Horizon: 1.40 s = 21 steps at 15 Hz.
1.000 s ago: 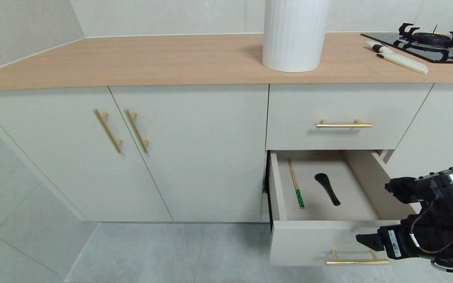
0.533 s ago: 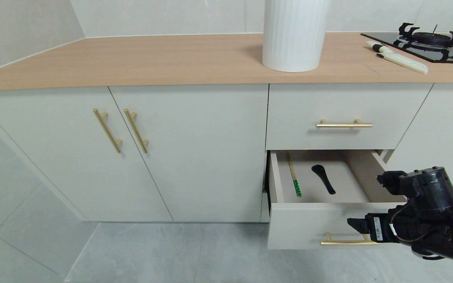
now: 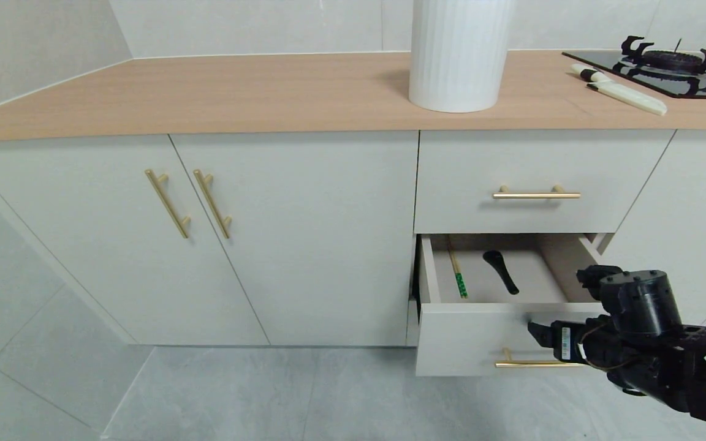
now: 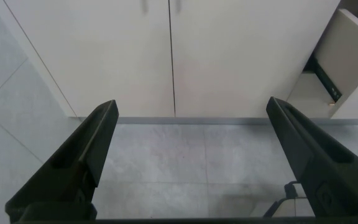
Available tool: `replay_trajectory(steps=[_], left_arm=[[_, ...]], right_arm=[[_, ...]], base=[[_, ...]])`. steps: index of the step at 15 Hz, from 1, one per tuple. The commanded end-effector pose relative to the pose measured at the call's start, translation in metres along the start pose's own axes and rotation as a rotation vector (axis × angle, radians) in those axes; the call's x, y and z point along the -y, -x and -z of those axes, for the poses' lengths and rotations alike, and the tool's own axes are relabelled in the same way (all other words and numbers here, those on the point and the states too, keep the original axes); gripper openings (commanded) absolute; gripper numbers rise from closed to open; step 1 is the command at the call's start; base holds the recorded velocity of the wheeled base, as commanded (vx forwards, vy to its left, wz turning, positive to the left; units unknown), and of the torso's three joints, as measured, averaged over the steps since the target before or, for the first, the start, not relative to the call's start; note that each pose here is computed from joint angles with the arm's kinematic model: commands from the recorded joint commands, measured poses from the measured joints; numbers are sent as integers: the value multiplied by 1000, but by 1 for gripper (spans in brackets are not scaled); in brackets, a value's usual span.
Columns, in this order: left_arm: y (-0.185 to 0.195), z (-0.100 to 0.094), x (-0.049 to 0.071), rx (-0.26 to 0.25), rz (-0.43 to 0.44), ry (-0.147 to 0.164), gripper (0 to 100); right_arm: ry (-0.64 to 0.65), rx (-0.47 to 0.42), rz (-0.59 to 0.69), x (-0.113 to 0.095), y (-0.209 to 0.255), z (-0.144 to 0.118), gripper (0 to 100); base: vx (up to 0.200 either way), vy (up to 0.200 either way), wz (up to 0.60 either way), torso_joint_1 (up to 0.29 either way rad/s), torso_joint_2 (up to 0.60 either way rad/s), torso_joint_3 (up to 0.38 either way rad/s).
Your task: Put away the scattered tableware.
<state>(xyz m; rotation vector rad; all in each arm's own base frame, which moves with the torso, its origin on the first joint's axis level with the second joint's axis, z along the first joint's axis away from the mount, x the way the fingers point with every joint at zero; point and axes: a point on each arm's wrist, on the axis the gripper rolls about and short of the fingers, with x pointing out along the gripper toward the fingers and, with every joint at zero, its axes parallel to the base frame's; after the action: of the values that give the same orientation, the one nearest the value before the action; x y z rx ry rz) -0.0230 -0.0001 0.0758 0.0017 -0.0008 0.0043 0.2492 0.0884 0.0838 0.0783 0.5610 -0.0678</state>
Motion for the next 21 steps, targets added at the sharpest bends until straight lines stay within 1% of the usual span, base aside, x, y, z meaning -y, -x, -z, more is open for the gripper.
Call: replay_trajectory(steps=[1,3,4,7,10,14,16,18,21], left_arm=[[0,0,0,-1,0,0,100],[0,0,0,-1,0,0,100],[0,0,0,-1,0,0,100],[0,0,0,-1,0,0,100],[0,0,0,-1,0,0,100],[0,0,0,-1,0,0,100],[0,0,0,-1,0,0,100],[0,0,0,-1,0,0,100],[0,0,0,-1,0,0,100]], right_arm=[[1,-13,18,0,-15,11,100],[-24,69,10,-3,-23,7,100],[-26,94,2,-5,-29,6,100],[19,137,25,-7,-59,-6,100],[4,206,36,-9,-89,-29,100],[-5,249,25,-15,-116,-41,100],[-12,287,29,-16,-129,-52,100],[-13,302,34,-17,-139,-55,100],[-23,304,48,-11,-142,-56,100]], base=[[0,0,0,0,0,0],[0,0,0,0,0,0],[0,0,0,0,0,0],[0,0,0,0,0,0],[0,0,0,0,0,0],[0,0,0,0,0,0],[0,0,0,0,0,0],[0,0,0,0,0,0],[0,0,0,0,0,0]])
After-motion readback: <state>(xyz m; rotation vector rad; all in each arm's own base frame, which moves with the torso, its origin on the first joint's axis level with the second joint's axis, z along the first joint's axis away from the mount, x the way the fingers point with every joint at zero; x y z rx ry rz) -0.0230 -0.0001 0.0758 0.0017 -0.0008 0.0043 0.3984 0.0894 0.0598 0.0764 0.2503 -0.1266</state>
